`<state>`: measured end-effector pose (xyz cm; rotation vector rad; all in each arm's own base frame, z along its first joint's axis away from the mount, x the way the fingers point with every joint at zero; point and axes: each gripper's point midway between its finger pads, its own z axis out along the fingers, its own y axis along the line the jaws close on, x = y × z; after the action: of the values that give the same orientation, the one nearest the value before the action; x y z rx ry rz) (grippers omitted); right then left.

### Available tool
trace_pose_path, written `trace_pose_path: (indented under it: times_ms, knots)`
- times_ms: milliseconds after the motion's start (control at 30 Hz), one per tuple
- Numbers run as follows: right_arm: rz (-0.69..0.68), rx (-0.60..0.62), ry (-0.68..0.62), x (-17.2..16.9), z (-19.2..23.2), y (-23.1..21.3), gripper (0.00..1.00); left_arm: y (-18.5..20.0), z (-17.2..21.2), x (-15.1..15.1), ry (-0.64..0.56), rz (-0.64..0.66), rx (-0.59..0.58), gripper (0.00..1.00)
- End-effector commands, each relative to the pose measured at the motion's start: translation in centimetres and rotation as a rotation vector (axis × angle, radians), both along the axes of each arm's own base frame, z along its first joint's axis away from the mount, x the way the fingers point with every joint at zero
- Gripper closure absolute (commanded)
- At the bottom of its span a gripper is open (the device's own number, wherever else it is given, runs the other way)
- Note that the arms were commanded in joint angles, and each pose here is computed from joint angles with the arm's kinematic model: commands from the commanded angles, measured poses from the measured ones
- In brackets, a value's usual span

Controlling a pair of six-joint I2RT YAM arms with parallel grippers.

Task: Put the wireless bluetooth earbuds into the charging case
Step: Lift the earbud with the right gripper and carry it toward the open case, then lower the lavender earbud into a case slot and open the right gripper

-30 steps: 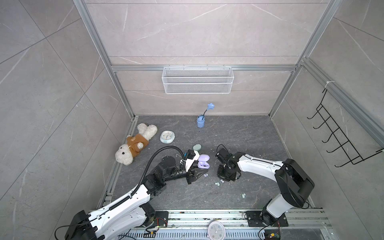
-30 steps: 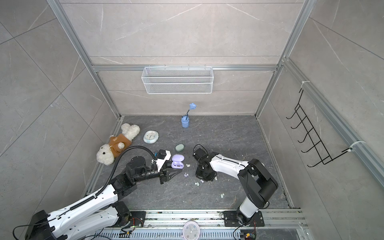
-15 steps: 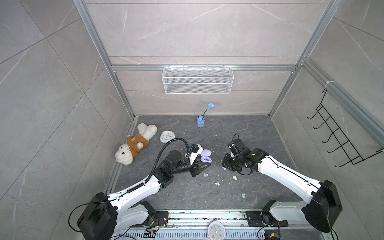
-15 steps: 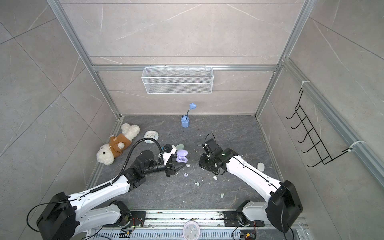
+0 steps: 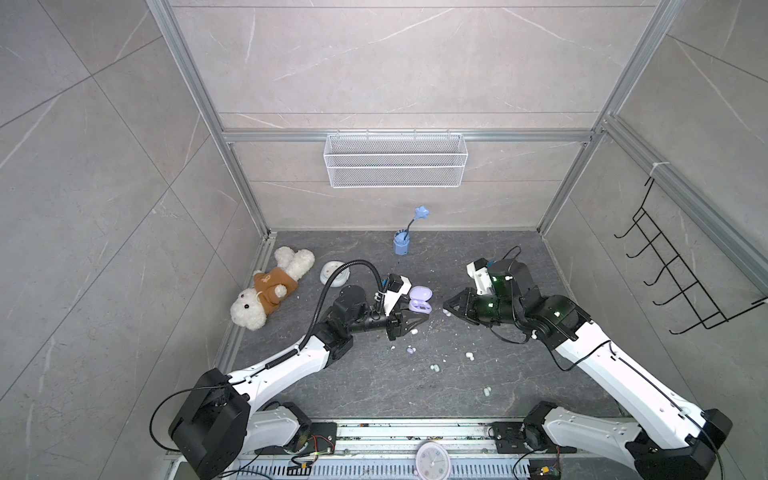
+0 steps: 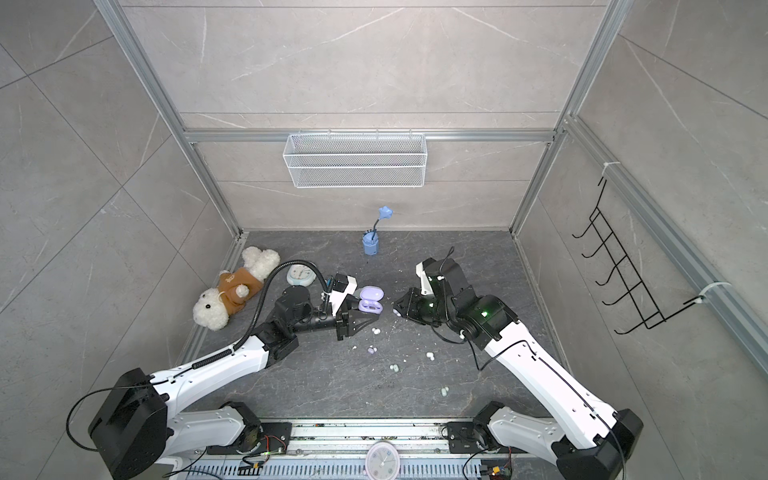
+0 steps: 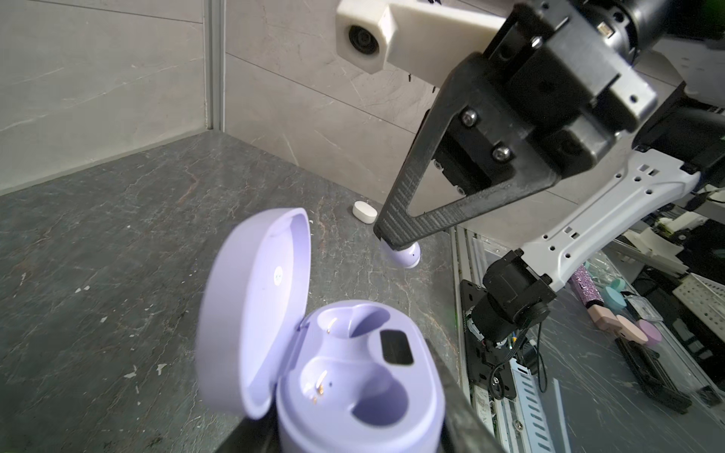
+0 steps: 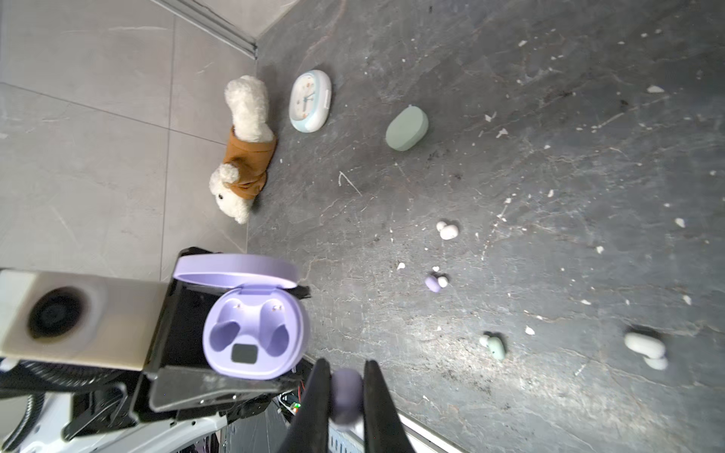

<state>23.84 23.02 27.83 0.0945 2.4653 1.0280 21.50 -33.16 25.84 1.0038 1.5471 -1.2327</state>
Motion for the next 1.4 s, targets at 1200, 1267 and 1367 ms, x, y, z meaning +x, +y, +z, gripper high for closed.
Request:
trace_pose_path:
  times_ms: [1200,1267,1367]
  knots:
    - [0.209,0.202,-0.155,-1.0,7.8,3.5,0.86,-0.8,8.1,-3.2,-0.125,-0.228,-0.204,0.74]
    - [0.21,0.201,-0.153,-0.9,7.6,3.5,0.86,-0.8,8.3,-3.3,-0.127,-0.229,-0.207,0.74]
    - [0.214,0.201,-0.148,-1.0,7.5,3.6,0.84,-0.8,8.4,-3.5,-0.129,-0.233,-0.209,0.74]
